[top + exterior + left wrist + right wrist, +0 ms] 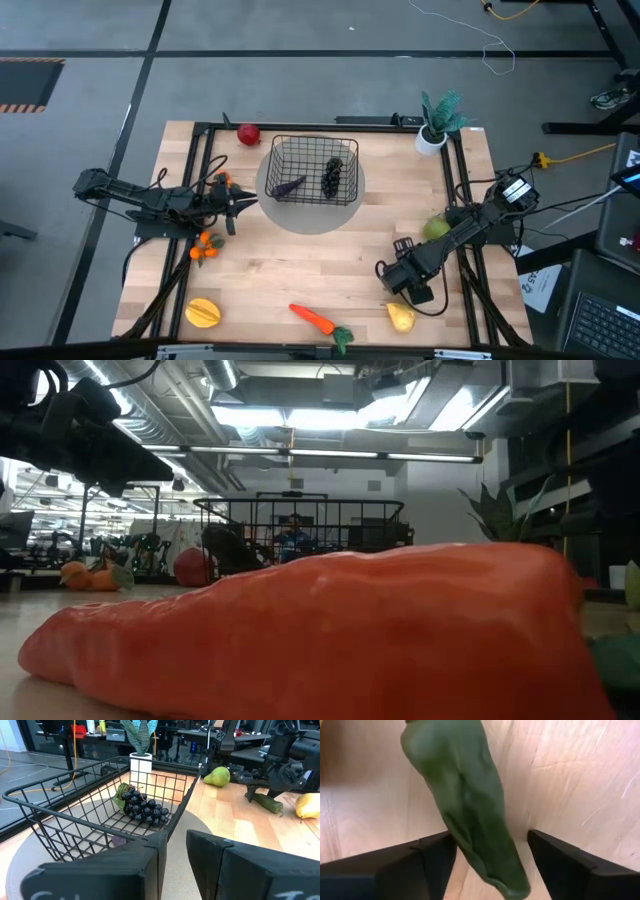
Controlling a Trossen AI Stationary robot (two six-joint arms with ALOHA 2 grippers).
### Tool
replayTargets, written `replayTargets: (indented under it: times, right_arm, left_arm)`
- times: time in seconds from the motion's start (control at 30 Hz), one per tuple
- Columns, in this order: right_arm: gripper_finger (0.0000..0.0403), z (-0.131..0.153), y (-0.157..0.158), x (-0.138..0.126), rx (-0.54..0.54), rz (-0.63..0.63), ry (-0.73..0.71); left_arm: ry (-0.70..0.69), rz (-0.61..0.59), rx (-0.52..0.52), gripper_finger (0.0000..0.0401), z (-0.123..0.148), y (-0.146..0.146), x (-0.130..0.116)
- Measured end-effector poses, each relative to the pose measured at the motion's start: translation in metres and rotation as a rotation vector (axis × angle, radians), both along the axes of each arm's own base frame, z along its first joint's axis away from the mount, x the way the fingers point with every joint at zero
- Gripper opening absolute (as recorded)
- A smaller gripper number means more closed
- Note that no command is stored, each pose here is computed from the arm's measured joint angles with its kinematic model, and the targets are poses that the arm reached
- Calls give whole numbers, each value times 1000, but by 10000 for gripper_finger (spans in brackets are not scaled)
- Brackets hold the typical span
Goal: Build produce basket
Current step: Put the green chili pepper into the black wire basket
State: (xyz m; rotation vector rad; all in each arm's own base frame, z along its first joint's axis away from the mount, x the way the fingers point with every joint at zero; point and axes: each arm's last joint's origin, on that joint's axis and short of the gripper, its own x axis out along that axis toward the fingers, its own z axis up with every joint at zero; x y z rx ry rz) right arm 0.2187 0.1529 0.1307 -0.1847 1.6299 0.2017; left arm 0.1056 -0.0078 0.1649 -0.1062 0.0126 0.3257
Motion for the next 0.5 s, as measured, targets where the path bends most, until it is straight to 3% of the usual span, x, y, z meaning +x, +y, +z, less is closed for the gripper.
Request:
replayTargets:
  times: [0.1,0.33,0.5]
  right_arm:
    - [225,0,0,0,-4,-14,-4]
    - [142,0,-1,1,-15,-46,-14]
    - [74,0,-1,1,-40,-247,-26]
  left_arm:
    - [7,-1,20,64,0,0,0]
    - [66,-6,197,64,0,0,0]
    - [98,-9,291,64,0,0,0]
